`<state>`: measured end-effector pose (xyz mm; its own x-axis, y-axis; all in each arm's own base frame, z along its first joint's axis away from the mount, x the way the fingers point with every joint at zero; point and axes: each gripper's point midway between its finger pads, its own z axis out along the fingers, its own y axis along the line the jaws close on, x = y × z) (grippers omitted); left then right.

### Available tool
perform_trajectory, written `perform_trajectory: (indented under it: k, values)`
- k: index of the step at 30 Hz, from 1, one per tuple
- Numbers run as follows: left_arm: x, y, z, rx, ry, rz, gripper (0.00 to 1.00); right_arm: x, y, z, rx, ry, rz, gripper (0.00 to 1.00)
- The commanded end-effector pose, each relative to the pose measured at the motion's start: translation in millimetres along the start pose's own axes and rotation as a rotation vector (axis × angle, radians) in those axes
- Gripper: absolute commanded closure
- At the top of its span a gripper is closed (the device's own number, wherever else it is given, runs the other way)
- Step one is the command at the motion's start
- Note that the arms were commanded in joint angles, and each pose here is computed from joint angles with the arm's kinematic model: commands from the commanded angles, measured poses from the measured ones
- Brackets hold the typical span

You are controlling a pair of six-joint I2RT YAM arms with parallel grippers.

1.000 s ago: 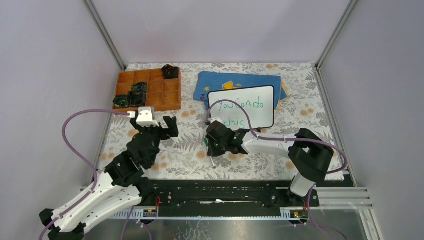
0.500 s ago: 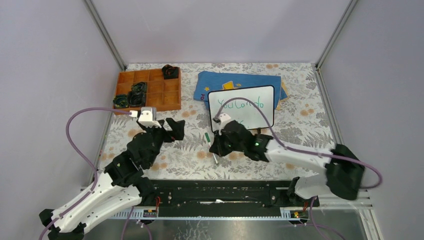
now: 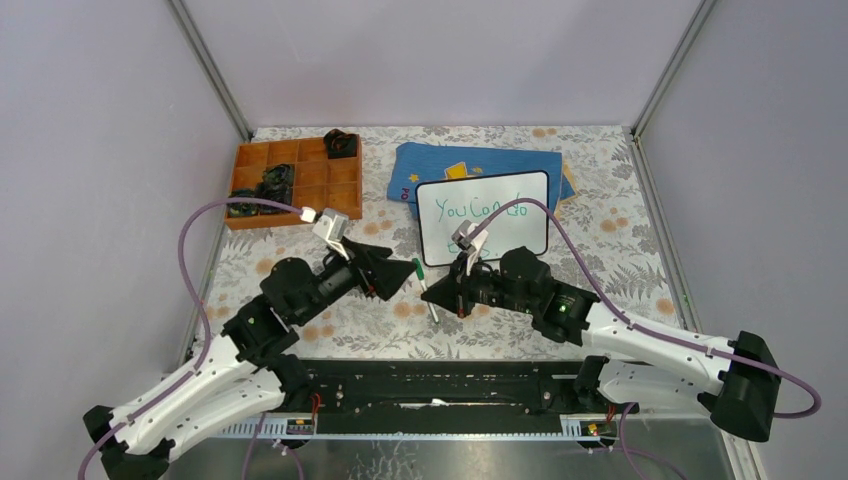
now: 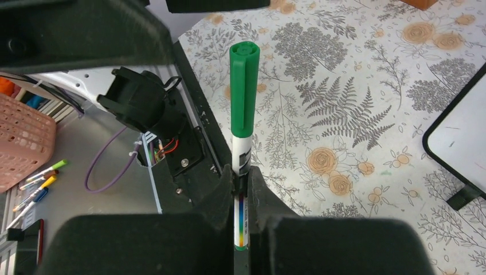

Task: Write a sentence on the whiteboard
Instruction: Place the whiteboard marker at the center of the board.

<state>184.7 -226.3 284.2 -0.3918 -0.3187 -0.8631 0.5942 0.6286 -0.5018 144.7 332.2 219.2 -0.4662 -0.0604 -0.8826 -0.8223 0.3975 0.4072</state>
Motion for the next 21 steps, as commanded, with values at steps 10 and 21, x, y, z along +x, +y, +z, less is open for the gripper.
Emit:
perform_trajectory:
  k: [10, 21]
  values:
    - [0, -47, 12, 0.234, 0.038, -0.042, 0.52, -29, 23, -8, -0.105, -0.105, -0.045, 1.0]
    - [15, -46, 14, 0.249, 0.079, -0.059, 0.89, -32, 15, -10, -0.06, -0.14, -0.031, 1.0]
